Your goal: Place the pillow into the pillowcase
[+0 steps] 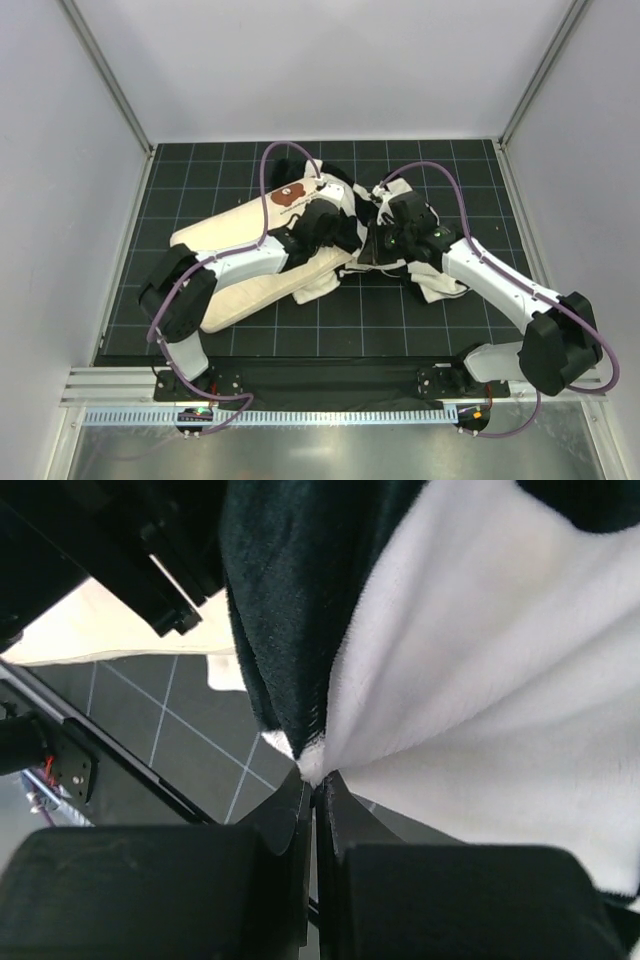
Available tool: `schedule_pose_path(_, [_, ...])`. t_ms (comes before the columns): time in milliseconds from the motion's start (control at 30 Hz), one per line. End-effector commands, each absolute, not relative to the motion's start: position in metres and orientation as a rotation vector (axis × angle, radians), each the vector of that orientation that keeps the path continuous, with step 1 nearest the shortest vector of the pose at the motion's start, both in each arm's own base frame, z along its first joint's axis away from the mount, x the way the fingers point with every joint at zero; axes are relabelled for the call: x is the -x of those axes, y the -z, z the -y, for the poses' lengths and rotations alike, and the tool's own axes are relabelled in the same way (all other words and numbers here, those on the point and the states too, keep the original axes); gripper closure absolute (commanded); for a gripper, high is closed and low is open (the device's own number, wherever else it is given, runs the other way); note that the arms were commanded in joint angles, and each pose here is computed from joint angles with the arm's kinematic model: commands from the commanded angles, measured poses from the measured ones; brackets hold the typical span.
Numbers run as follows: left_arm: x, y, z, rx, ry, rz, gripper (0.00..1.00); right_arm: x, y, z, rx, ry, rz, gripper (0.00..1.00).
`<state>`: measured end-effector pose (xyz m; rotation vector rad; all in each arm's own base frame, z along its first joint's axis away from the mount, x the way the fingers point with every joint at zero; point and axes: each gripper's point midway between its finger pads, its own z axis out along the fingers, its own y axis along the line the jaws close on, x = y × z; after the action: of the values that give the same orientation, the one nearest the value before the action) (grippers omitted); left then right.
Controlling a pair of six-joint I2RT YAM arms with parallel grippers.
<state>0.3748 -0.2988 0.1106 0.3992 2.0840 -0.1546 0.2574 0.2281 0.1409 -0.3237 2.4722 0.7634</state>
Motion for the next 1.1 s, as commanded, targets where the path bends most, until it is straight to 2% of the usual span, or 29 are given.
schedule_pose_path(0, [-0.382, -0.123, 0.301, -0.35, 0.215, -2.078, 0.7, -0.246, -0.159, -0.256, 0.404, -0.967, -2.425, 0.96])
schedule_pose_path(100, [-0.359, -0.134, 0.316, -0.384, 0.392, -2.087, 0.7, -0.247, -0.155, -0.266, 0.435, -1.001, -2.442, 0.96])
schedule_pose_path(167, [-0.348, -0.139, 0.315, -0.38, 0.437, -2.096, 0.64, -0.247, -0.153, -0.264, 0.439, -0.971, -2.473, 0.81])
schedule_pose_path(200, [-0.339, -0.146, 0.304, -0.348, 0.446, -2.099, 0.56, -0.259, -0.157, -0.254, 0.419, -0.86, -2.459, 0.68])
schedule_pose_path(233, [-0.336, -0.148, 0.295, -0.325, 0.43, -2.107, 0.52, -0.261, -0.158, -0.248, 0.406, -0.808, -2.458, 0.64])
schedule_pose_path(333, [-0.321, -0.145, 0.253, -0.213, 0.371, -2.208, 0.39, -0.27, -0.175, -0.233, 0.383, -0.706, -2.383, 0.58])
schedule_pose_path(467, [-0.315, -0.138, 0.213, -0.033, 0.339, -2.302, 0.32, -0.278, -0.191, -0.236, 0.391, -0.698, -2.351, 0.55])
schedule_pose_path(567, [-0.318, -0.134, 0.182, 0.131, 0.339, -2.303, 0.25, -0.289, -0.201, -0.247, 0.41, -0.725, -2.321, 0.44])
schedule_pose_path(600, [-0.318, -0.134, 0.165, 0.198, 0.327, -2.287, 0.2, -0.295, -0.202, -0.247, 0.402, -0.707, -2.315, 0.39])
schedule_pose_path(733, [-0.317, -0.144, 0.114, 0.374, 0.228, -2.189, 0.09, -0.326, -0.206, -0.255, 0.381, -0.647, -2.292, 0.27])
schedule_pose_path(800, [-0.309, -0.143, 0.083, 0.468, 0.111, -2.161, 0.01, -0.345, -0.202, -0.264, 0.379, -0.611, -2.308, 0.25])
schedule_pose_path(967, [-0.288, -0.148, 0.017, 0.715, -0.046, -2.012, 0.0, -0.389, -0.199, -0.277, 0.359, -0.475, -2.305, 0.25])
schedule_pose_path(1000, [-0.284, -0.147, 0.01, 0.744, -0.059, -1.995, 0.0, -0.397, -0.182, -0.278, 0.354, -0.441, -2.341, 0.25])
schedule_pose_path(1067, [-0.277, -0.145, -0.009, 0.814, -0.102, -1.952, 0.0, -0.414, -0.185, -0.28, 0.327, -0.383, -2.324, 0.31])
